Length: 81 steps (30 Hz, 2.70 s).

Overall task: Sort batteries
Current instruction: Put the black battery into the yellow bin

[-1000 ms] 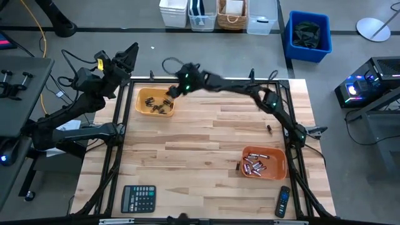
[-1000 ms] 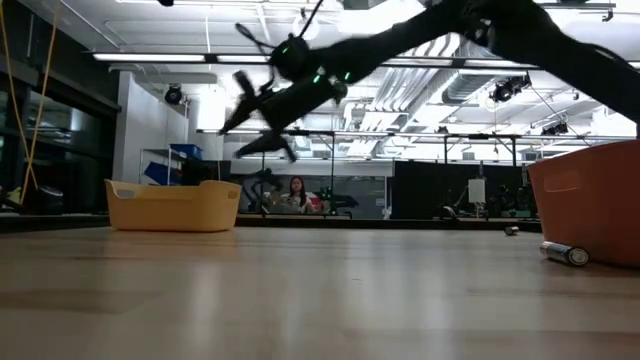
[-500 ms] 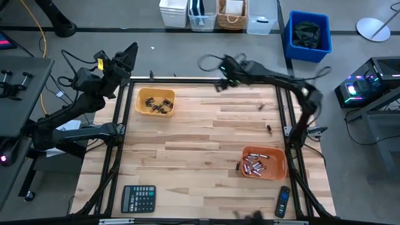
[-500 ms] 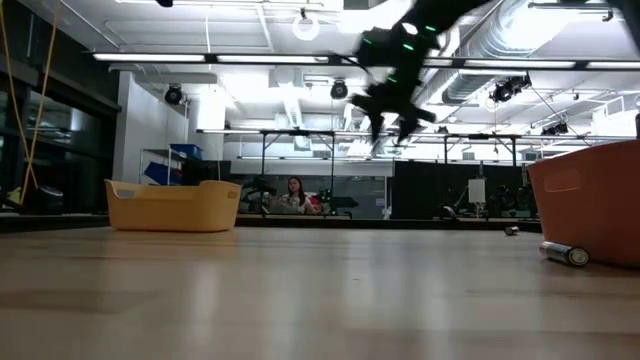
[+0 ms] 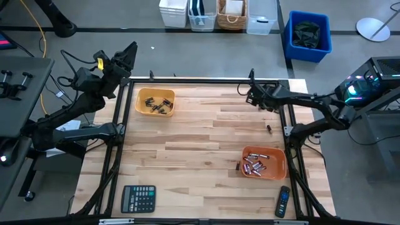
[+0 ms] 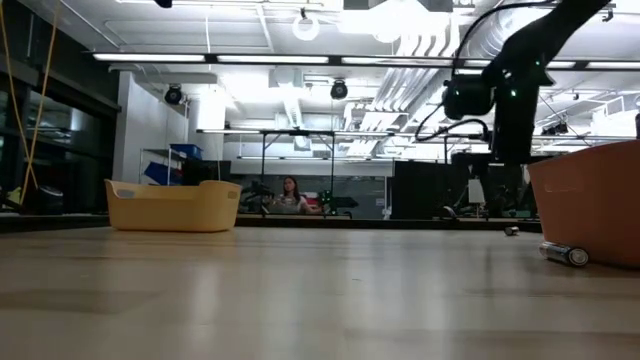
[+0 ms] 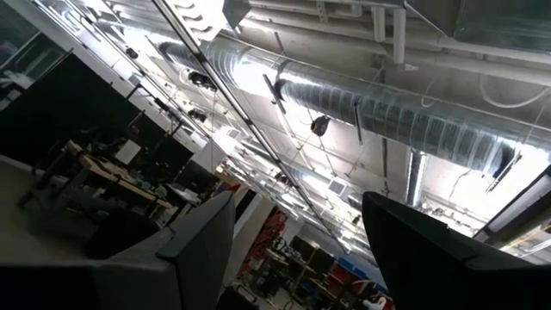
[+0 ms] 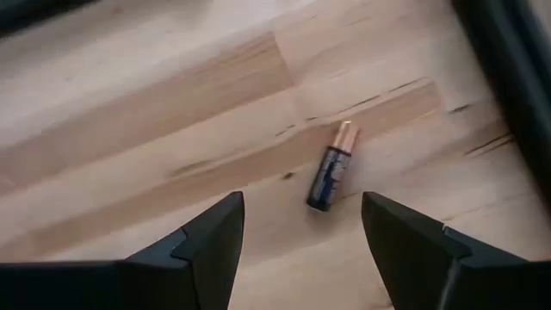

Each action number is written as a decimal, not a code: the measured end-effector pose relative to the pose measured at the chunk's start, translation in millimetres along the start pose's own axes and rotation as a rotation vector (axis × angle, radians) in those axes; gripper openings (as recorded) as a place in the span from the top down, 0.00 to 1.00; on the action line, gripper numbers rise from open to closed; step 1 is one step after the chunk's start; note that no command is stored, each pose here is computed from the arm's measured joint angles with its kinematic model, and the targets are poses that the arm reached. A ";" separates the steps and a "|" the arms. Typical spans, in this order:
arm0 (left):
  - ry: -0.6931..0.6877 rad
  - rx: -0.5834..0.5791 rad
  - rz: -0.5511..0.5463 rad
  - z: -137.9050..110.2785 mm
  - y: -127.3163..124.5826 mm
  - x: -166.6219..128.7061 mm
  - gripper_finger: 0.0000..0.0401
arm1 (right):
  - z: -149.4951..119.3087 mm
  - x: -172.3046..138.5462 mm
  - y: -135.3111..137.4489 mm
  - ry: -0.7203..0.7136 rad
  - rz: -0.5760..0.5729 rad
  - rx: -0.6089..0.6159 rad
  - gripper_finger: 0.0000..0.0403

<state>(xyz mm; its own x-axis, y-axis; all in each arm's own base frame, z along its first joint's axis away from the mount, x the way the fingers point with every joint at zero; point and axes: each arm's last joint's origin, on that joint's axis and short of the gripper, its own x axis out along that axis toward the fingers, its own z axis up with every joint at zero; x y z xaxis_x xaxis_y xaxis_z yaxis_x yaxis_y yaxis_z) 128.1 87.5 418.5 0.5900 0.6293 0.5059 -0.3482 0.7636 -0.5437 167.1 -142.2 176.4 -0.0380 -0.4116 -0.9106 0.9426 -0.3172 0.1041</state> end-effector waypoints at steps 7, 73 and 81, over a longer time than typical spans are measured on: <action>0.000 0.000 0.000 0.1 0.0 0.0 0.38 | -7.0 21.5 -9.9 -0.079 -0.085 0.152 0.43; 0.013 0.060 0.014 -4.9 2.3 3.7 0.38 | -29.1 -90.7 287.9 0.000 0.630 -1.016 0.41; 0.011 0.062 0.016 -4.5 2.9 3.8 0.38 | -26.0 -63.8 165.3 0.135 0.327 -0.966 0.40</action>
<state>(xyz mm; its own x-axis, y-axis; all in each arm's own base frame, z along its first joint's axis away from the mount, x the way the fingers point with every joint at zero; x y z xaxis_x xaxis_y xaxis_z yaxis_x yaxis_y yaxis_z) 132.6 91.4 415.9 0.5921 0.6401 0.4896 -0.4019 0.7612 -0.5090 333.9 -146.1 241.3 0.2500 -0.2363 -0.9390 0.7666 0.6407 0.0429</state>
